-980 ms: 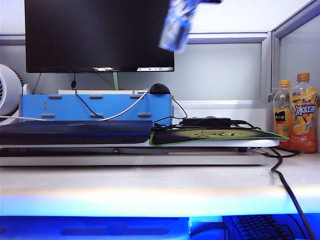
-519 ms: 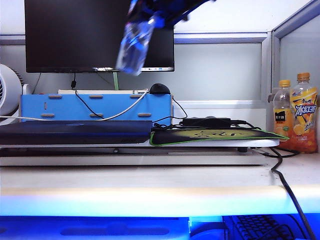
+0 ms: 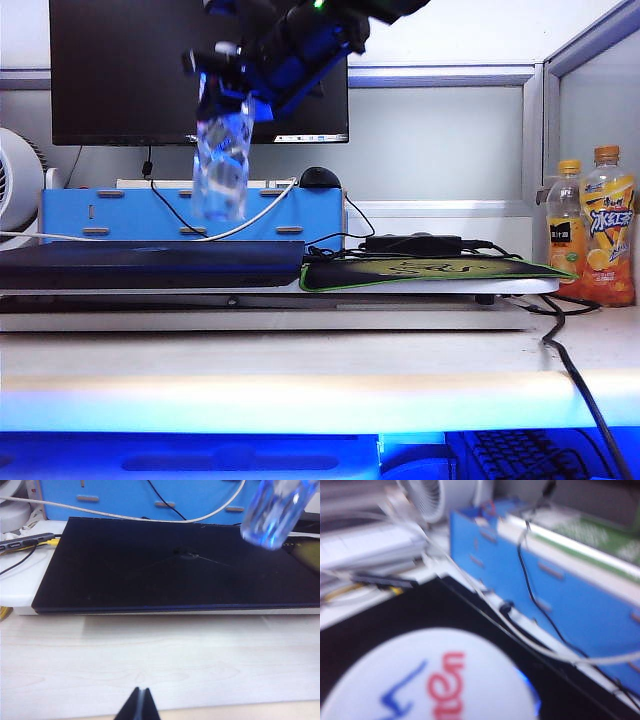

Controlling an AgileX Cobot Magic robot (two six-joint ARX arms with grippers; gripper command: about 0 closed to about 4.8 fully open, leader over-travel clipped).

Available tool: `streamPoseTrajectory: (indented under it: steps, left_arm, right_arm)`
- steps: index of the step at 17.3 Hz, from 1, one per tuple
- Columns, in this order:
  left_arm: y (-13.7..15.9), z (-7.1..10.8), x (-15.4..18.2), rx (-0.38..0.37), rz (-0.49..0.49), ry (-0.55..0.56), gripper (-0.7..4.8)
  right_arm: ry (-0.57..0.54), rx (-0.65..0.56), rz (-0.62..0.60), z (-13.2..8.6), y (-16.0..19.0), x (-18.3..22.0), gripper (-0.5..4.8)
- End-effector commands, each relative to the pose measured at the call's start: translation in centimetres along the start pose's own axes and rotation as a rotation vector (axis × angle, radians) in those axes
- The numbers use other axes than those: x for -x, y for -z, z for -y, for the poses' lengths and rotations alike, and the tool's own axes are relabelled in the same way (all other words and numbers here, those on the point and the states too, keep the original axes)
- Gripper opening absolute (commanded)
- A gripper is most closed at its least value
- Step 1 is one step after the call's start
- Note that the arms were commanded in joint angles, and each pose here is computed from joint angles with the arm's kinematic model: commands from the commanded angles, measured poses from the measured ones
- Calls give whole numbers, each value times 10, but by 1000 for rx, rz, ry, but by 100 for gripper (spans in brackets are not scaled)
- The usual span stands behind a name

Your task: Pick up the mineral water bottle and place it on the laptop.

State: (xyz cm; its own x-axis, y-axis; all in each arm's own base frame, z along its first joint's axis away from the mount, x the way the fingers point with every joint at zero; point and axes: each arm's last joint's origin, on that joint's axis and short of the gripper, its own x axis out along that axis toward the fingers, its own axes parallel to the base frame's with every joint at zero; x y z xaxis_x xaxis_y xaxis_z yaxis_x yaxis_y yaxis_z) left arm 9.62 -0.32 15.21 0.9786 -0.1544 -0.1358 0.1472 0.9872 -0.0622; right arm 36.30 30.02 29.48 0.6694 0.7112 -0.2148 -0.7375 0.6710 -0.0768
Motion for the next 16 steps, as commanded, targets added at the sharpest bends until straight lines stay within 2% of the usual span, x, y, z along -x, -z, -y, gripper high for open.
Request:
streamPoseTrajectory:
  steps: [1, 8, 9, 10, 12, 13, 14, 16]
  left_arm:
    - [1, 0, 0, -1, -4, 5, -2]
    - [1, 0, 0, -1, -4, 6, -2]
    - [1, 0, 0, -1, -4, 6, -2]
    - [1, 0, 0, -1, -4, 6, -2]
    - [1, 0, 0, -1, -4, 6, -2]
    - [1, 0, 0, -1, -4, 6, -2]
    - [1, 0, 0, -1, -4, 6, -2]
    - [1, 0, 0, -1, -4, 6, -2]
  right_arm:
    - [28, 10, 25, 0, -5, 0, -5]
    - [43, -1, -41, 0, 4, -3, 1]
    - [37, -3, -46, 0, 4, -3, 35]
    - [37, -3, -48, 0, 5, -3, 131]
    - [38, -3, -48, 0, 4, -3, 371]
    - [38, -3, -48, 0, 4, -3, 424]
    - [38, 0, -45, 0, 3, -3, 444]
    - [40, 18, -25, 1, -4, -2, 445]
